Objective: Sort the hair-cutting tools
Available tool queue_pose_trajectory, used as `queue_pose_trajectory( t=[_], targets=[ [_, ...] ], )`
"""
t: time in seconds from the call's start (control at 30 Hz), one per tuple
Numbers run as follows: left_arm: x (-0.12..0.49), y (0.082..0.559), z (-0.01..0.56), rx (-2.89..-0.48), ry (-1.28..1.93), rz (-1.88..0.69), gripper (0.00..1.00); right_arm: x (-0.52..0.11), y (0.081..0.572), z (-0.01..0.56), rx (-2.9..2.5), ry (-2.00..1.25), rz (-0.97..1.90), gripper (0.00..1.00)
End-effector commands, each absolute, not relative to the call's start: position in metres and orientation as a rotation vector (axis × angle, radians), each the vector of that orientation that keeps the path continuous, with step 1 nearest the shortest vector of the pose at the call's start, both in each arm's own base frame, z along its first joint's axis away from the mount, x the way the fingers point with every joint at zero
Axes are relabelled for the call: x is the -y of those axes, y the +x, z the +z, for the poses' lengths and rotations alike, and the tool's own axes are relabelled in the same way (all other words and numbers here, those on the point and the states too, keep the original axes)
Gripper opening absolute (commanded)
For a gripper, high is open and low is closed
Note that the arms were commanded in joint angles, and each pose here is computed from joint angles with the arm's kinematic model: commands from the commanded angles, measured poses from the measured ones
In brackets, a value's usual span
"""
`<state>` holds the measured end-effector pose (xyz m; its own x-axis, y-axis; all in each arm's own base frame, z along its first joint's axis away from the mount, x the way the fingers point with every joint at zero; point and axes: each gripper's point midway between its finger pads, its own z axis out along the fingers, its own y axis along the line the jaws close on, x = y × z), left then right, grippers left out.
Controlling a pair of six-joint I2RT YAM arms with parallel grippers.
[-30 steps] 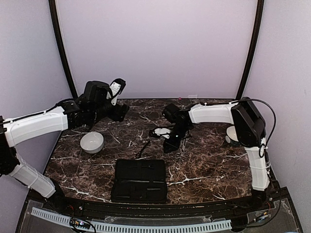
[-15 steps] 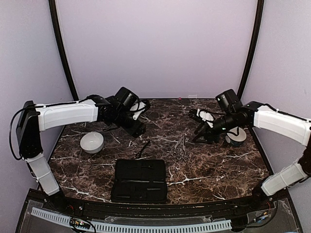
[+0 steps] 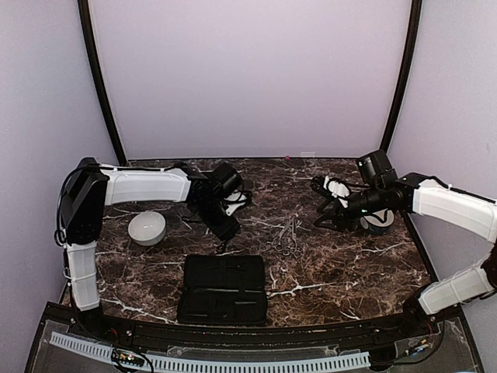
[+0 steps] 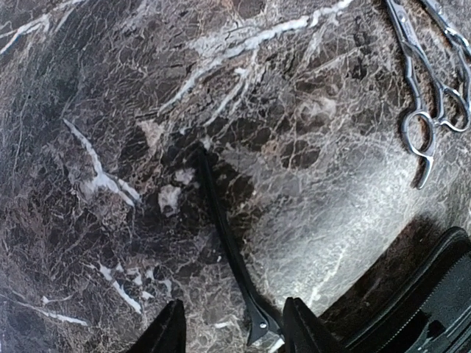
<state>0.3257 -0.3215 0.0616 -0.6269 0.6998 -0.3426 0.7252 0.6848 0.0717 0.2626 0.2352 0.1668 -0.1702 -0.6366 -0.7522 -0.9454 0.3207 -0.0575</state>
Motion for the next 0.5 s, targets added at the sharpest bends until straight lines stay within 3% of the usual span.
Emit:
queue_pose_trajectory(
  t=[0.0, 0.2, 0.37, 0.47],
  targets=[
    [0.314, 0.33, 0.059, -2.622, 1.071, -0.024, 0.45, -0.237, 0.265, 0.178, -1.817, -1.397, 0.548, 0.44],
    [0.308, 0.333, 0.046, -2.672, 1.056, -0.006, 0.43, -0.237, 0.264, 0.177, -1.821, -1.402, 0.552, 0.44],
    [0.307, 0.328, 0.038, -2.718, 1.063, -0.045, 0.32, -0.238, 0.263, 0.17, -1.837, -1.42, 0.563, 0.44],
    [0.31, 0.322, 0.034, -2.733, 1.079, -0.085, 0.3, -0.238, 0.263, 0.167, -1.844, -1.427, 0.564, 0.44]
  ],
)
